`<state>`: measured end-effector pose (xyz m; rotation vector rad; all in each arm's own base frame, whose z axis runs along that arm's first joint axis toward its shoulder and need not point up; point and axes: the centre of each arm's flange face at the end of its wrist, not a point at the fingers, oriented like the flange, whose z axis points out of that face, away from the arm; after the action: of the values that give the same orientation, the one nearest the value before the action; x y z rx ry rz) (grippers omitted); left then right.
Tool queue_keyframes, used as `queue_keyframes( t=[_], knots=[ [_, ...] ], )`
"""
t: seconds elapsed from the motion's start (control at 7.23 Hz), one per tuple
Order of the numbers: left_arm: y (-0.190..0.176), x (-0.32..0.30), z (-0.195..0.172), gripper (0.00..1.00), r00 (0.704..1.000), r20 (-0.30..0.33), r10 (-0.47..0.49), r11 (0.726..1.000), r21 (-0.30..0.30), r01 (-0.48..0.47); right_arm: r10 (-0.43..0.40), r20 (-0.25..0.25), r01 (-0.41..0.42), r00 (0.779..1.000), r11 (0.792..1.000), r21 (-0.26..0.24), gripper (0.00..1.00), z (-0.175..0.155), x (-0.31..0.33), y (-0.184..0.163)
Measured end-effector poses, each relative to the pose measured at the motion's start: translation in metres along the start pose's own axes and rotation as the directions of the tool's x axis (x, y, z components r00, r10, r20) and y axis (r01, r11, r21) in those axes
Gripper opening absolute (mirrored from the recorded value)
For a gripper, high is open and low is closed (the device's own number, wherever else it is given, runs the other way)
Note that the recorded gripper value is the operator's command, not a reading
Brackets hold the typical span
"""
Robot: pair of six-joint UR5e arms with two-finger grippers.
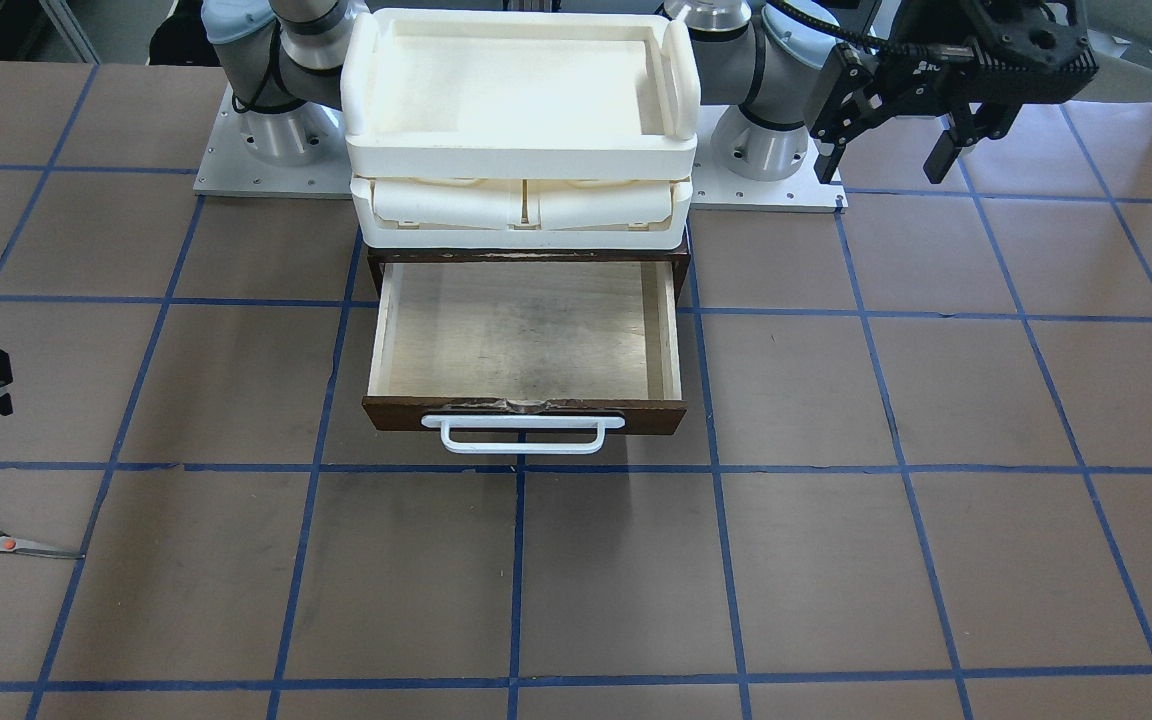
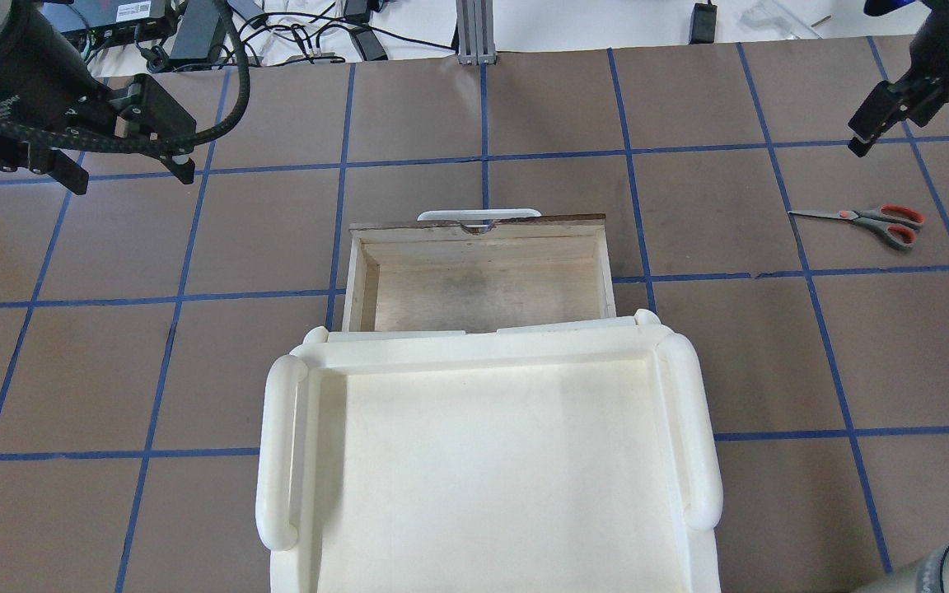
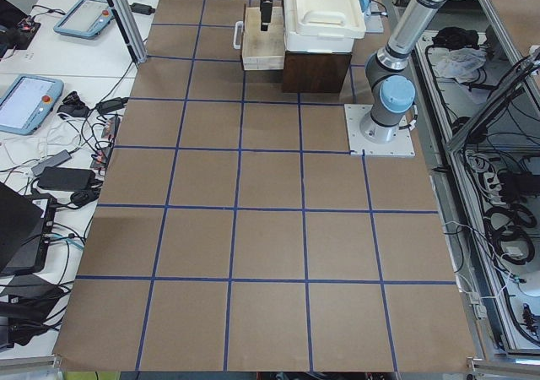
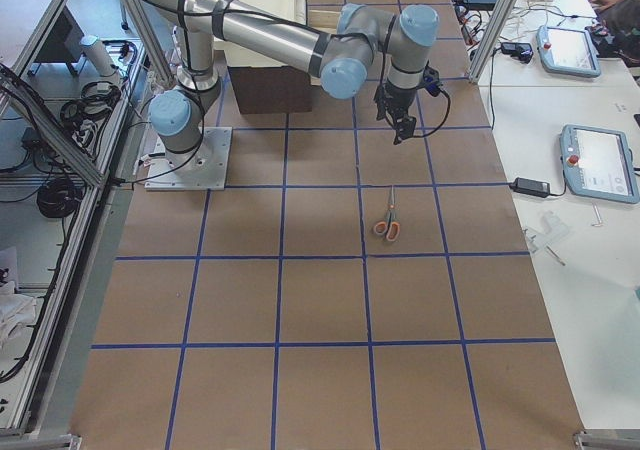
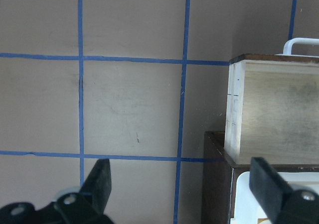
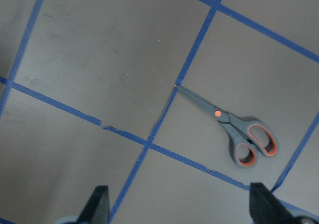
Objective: Put scissors in drawer and close it
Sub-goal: 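Lower the right gripper and close it on the scissors handle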
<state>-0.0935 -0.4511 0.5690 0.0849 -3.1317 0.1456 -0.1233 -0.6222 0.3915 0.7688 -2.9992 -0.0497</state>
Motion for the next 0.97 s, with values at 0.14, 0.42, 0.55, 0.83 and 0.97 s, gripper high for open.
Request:
queue_keyframes(
  t=[0.14, 0.42, 0.55, 0.83, 0.97],
  knots=[
    [0.0, 0.0, 0.0, 1.0, 1.0, 0.0, 0.0, 1.0, 0.0, 0.0, -0.062, -0.008, 0.062, 0.998, 0.998, -0.001, 1.0, 0.019, 0.022, 0.003],
    [0.0, 0.0, 0.0, 1.0, 1.0, -0.001, 0.0, 1.0, 0.0, 0.0, -0.164, -0.031, 0.164, 0.986, 0.986, 0.01, 1.0, 0.058, 0.053, -0.001],
    [0.0, 0.0, 0.0, 1.0, 1.0, -0.001, -0.001, 1.0, 0.0, 0.001, -0.258, -0.037, 0.259, 0.965, 0.966, 0.013, 1.0, 0.076, 0.067, 0.0],
    [0.0, 0.0, 0.0, 1.0, 1.0, -0.001, -0.001, 1.0, 0.0, 0.001, -0.524, -0.013, 0.524, 0.852, 0.852, 0.007, 1.0, 0.116, 0.077, 0.004],
    [0.0, 0.0, 0.0, 1.0, 1.0, -0.001, -0.001, 1.0, 0.0, 0.001, -0.604, -0.02, 0.605, 0.796, 0.796, 0.023, 1.0, 0.131, 0.077, 0.007]
  ],
)
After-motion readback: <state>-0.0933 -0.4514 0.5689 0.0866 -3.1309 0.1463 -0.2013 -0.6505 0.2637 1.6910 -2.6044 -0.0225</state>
